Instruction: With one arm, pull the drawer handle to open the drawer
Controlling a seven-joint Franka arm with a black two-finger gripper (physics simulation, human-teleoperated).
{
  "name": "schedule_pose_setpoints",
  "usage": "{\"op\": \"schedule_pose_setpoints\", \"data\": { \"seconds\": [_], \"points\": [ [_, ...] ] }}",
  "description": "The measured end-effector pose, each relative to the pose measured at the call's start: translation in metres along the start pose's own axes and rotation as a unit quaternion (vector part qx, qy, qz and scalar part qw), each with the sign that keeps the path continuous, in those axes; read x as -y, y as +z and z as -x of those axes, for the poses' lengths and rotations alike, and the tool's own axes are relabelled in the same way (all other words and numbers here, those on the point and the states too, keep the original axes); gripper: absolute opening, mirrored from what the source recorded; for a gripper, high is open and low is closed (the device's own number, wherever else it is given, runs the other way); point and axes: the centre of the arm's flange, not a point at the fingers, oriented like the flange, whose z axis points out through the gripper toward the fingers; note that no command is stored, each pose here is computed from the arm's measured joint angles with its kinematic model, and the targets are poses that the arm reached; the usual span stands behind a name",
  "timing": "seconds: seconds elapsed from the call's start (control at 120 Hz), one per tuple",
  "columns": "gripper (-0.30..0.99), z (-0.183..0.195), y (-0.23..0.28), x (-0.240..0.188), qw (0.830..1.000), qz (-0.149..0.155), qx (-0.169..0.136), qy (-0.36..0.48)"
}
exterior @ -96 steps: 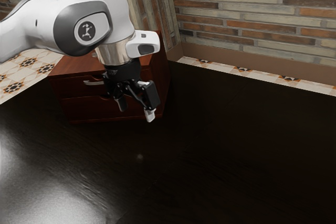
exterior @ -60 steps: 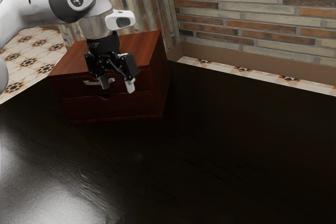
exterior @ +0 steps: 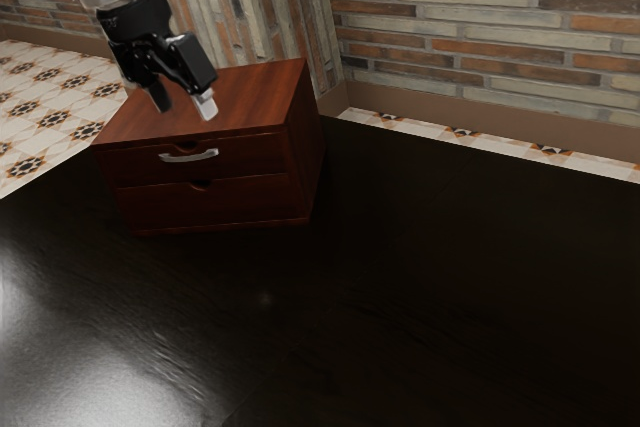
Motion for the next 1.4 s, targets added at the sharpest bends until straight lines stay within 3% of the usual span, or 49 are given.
{"op": "schedule_pose_setpoints", "data": {
  "seconds": [0.092, 0.192, 0.292, 0.475, 0.633, 0.767, 0.933, 1.125, 1.4],
  "points": [
    [0.69, -0.004, -0.001, 0.008, 0.998, -0.013, -0.016, 0.052],
    [0.69, -0.022, 0.02, -0.028, 0.984, 0.002, -0.015, 0.175],
    [0.69, -0.035, 0.049, -0.038, 0.966, -0.005, 0.016, 0.258],
    [0.69, -0.026, 0.069, 0.023, 0.946, -0.026, 0.066, 0.315],
    [0.69, -0.019, 0.088, 0.039, 0.919, -0.029, 0.091, 0.384],
    [0.69, -0.002, 0.102, 0.078, 0.905, -0.016, 0.079, 0.417],
    [0.69, 0.004, 0.118, 0.108, 0.885, -0.023, 0.066, 0.459],
    [0.69, -0.026, 0.149, 0.111, 0.852, -0.029, 0.066, 0.519],
    [0.69, -0.054, 0.148, 0.129, 0.824, -0.056, 0.049, 0.562]
  ]
}}
